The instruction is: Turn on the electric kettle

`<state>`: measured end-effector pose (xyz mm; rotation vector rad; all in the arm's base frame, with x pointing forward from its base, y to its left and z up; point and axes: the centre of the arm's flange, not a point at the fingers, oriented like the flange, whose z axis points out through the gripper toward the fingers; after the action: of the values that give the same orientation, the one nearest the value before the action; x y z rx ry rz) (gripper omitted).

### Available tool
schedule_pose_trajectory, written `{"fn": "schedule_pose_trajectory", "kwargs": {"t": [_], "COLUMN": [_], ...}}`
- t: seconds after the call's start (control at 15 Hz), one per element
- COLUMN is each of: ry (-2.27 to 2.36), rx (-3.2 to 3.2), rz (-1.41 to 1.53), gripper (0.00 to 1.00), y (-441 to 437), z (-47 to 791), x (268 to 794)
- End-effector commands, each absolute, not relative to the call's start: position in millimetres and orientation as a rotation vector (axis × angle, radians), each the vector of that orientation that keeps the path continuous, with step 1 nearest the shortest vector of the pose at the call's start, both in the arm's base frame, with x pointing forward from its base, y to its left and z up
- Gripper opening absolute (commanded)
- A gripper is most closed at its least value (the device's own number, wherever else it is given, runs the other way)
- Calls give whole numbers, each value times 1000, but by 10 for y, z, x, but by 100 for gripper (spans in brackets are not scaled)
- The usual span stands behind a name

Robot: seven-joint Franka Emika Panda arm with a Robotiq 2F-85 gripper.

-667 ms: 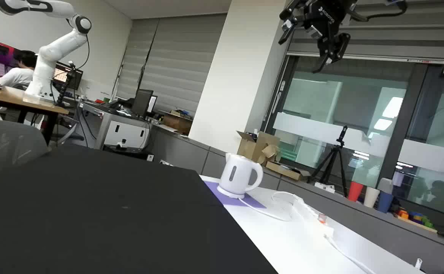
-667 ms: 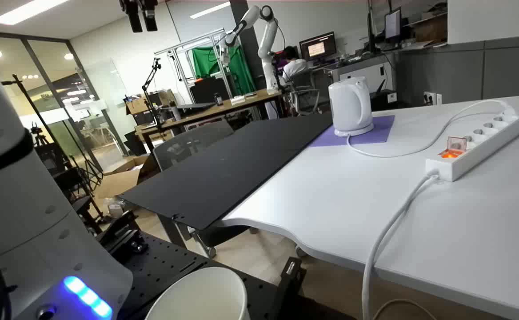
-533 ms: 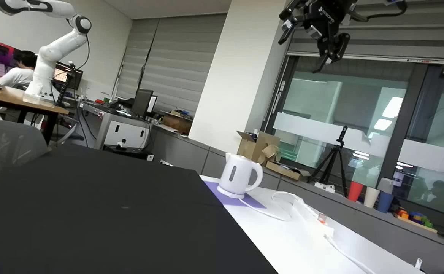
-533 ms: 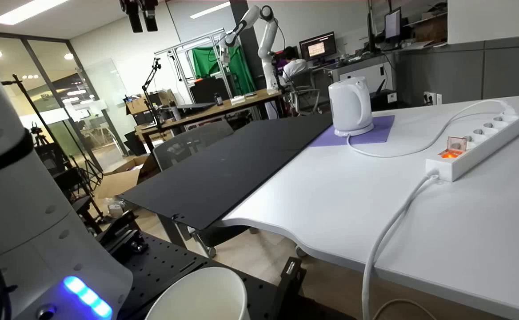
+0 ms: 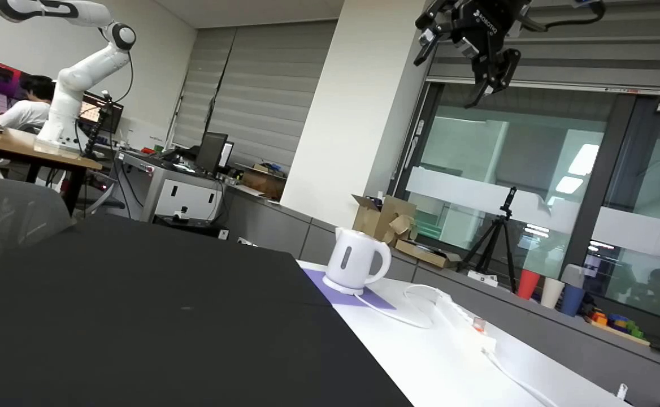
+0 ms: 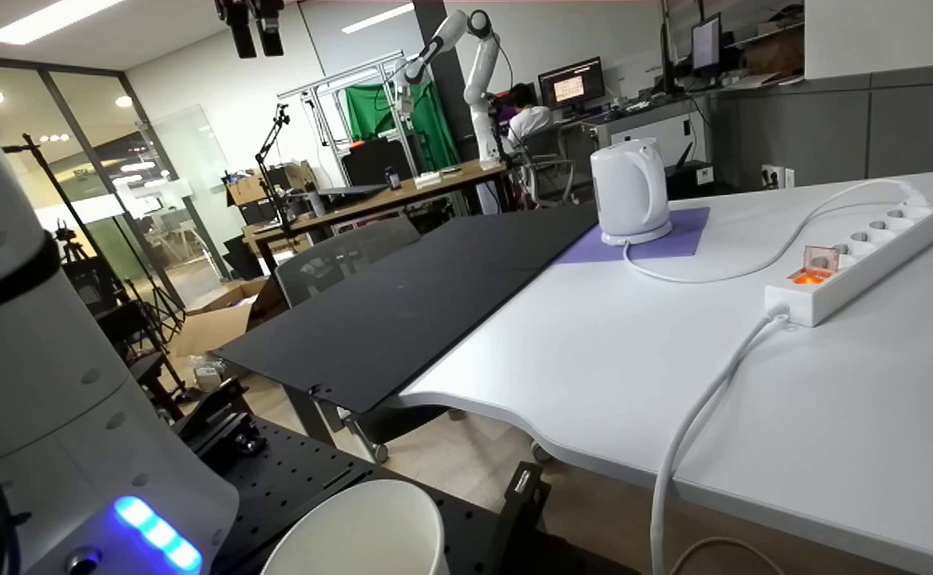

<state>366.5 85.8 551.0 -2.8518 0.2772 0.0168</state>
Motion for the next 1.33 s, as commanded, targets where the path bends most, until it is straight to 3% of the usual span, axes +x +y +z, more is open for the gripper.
{"fn": "schedule_pose_trajectory", "kwargs": {"t": [0.0,0.33,0.4,0.53,1.13,1.27], "ry": [277,324,343,392,655,725], "rx": [-2852,-2921,-2937,-2952,-3016,-3031], "rz": [17,-282,-367,-484,-731,-737], "gripper": [100,100,75,69,5,0], "y": [858,308,171,-77,-1079,-1304], "z": [5510,5277,5214,5101,4717,4773], "x": [3665,4199,4355,4635,5771,5994]}}
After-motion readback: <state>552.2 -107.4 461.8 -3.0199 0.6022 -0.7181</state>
